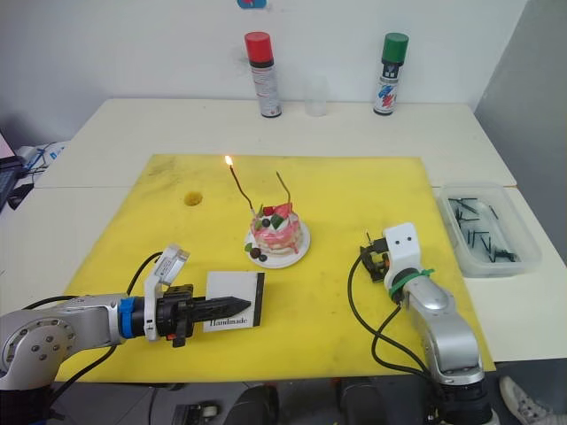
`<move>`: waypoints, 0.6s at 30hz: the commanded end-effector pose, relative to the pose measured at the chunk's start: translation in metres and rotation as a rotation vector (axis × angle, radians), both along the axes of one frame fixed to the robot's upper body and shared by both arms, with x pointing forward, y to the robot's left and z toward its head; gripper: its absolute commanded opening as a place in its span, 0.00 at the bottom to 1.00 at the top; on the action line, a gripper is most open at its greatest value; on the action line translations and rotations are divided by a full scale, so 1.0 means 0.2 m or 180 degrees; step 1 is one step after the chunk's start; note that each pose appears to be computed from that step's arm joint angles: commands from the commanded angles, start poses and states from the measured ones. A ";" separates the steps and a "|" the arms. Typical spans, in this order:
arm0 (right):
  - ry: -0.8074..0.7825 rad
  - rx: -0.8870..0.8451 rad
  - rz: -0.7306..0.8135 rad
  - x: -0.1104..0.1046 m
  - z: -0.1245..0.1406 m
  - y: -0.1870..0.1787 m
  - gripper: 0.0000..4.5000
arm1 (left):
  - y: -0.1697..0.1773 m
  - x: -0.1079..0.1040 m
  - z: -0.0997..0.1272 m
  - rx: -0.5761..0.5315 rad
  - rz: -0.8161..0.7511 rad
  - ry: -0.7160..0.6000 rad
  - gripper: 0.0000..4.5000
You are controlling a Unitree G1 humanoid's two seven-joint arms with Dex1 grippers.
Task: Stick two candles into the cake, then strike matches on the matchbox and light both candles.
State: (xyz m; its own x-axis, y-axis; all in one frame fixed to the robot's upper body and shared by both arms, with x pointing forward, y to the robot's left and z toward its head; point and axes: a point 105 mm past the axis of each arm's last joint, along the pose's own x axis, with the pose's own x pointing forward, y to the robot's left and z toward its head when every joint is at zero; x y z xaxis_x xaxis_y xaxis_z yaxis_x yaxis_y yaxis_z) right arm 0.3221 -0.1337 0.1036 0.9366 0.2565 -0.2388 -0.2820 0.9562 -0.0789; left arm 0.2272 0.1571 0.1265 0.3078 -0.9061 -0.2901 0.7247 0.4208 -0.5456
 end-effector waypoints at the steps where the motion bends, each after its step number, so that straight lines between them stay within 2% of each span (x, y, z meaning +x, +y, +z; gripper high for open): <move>1: 0.0063 0.0101 -0.0109 0.00 0.01 0.01 0.39 | 0.00 0.00 0.04 -0.0009 -0.0020 -0.0093 0.00; 6: 0.0093 0.0210 -0.0032 -0.01 0.04 0.05 0.01 | 0.00 0.00 0.04 -0.0005 -0.0014 -0.0105 0.00; 13: -0.0094 0.0471 0.0095 -0.01 0.20 0.05 0.01 | 0.01 0.00 0.05 -0.0007 -0.0016 -0.0107 0.00; 15: -0.0156 0.0436 0.0395 -0.04 0.25 0.07 0.01 | 0.01 0.00 0.05 -0.0001 -0.0017 -0.0104 0.00; 18: -0.0066 0.0157 0.1336 -0.19 0.29 0.15 0.01 | 0.02 0.01 0.05 0.0014 -0.0020 -0.0098 0.00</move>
